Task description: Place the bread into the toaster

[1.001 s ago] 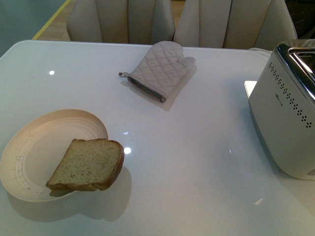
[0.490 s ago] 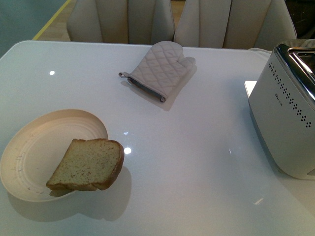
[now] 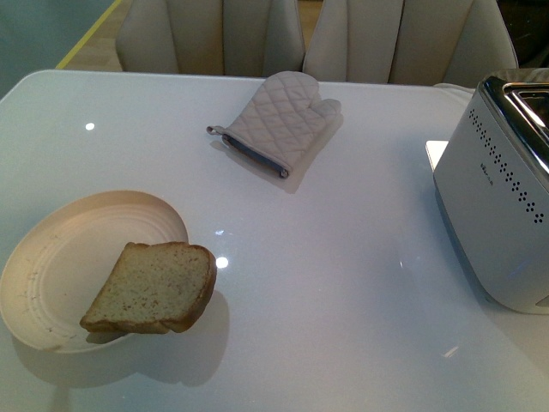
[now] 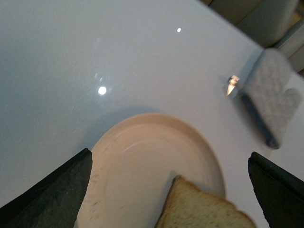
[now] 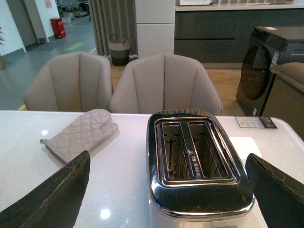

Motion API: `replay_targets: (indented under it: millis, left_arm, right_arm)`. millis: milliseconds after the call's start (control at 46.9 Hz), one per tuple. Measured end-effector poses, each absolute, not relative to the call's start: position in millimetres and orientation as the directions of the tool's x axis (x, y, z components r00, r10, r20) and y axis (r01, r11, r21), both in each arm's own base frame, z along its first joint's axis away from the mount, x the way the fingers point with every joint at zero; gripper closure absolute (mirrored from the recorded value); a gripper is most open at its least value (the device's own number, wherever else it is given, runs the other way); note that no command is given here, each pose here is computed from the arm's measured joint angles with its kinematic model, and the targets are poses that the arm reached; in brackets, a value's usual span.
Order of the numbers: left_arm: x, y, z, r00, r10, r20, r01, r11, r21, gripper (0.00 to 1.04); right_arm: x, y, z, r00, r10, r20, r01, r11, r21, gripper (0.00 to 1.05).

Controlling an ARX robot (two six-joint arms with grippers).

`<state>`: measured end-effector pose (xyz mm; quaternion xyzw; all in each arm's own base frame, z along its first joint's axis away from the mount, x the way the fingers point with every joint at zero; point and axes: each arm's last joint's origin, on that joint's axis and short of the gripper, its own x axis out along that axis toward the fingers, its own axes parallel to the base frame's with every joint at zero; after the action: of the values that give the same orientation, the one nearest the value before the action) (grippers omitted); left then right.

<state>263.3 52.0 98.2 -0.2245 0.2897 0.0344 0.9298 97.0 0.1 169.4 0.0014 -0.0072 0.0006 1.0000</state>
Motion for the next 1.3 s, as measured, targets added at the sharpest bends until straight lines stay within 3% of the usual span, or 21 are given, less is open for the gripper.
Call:
replay_targets:
  millis: [298, 703, 788, 980, 1108, 1172, 1300]
  left_arm:
    - [262.5, 65.4, 10.6, 0.657, 0.022, -0.754, -0.228, 0.959, -0.171, 0.07]
    - [277.0, 59.1, -28.7, 0.589, 0.038, -0.807, -0.173, 0.982, -0.081, 0.09]
    - [279.6, 57.5, -33.0, 0.582, 0.046, -0.812, -0.172, 0.983, -0.068, 0.21]
    - [288.5, 46.0, -38.3, 0.577, 0.034, -0.816, -0.147, 0.987, -0.063, 0.60]
    - [291.4, 38.9, -38.2, 0.581, 0.022, -0.814, -0.129, 0.989, -0.066, 0.76]
    - [293.2, 29.2, -38.0, 0.583, 0.001, -0.813, -0.109, 0.991, -0.077, 0.90]
    - [296.3, 15.1, -36.9, 0.589, -0.039, -0.807, -0.087, 0.990, -0.112, 1.00]
  right_arm:
    - [97.0, 0.1, 169.4, 1.000, 0.001, 0.014, -0.001, 1.000, 0.003, 0.09]
    - [97.0, 0.1, 169.4, 1.000, 0.001, 0.014, -0.001, 1.000, 0.003, 0.09]
    - [97.0, 0.1, 169.4, 1.000, 0.001, 0.014, -0.001, 1.000, 0.003, 0.09]
    - [97.0, 0.1, 169.4, 1.000, 0.001, 0.014, -0.001, 1.000, 0.002, 0.09]
    - [97.0, 0.1, 169.4, 1.000, 0.001, 0.014, -0.001, 1.000, 0.003, 0.09]
    - [97.0, 0.1, 169.4, 1.000, 0.001, 0.014, -0.001, 1.000, 0.003, 0.09]
    - [97.0, 0.1, 169.4, 1.000, 0.001, 0.014, -0.001, 1.000, 0.003, 0.09]
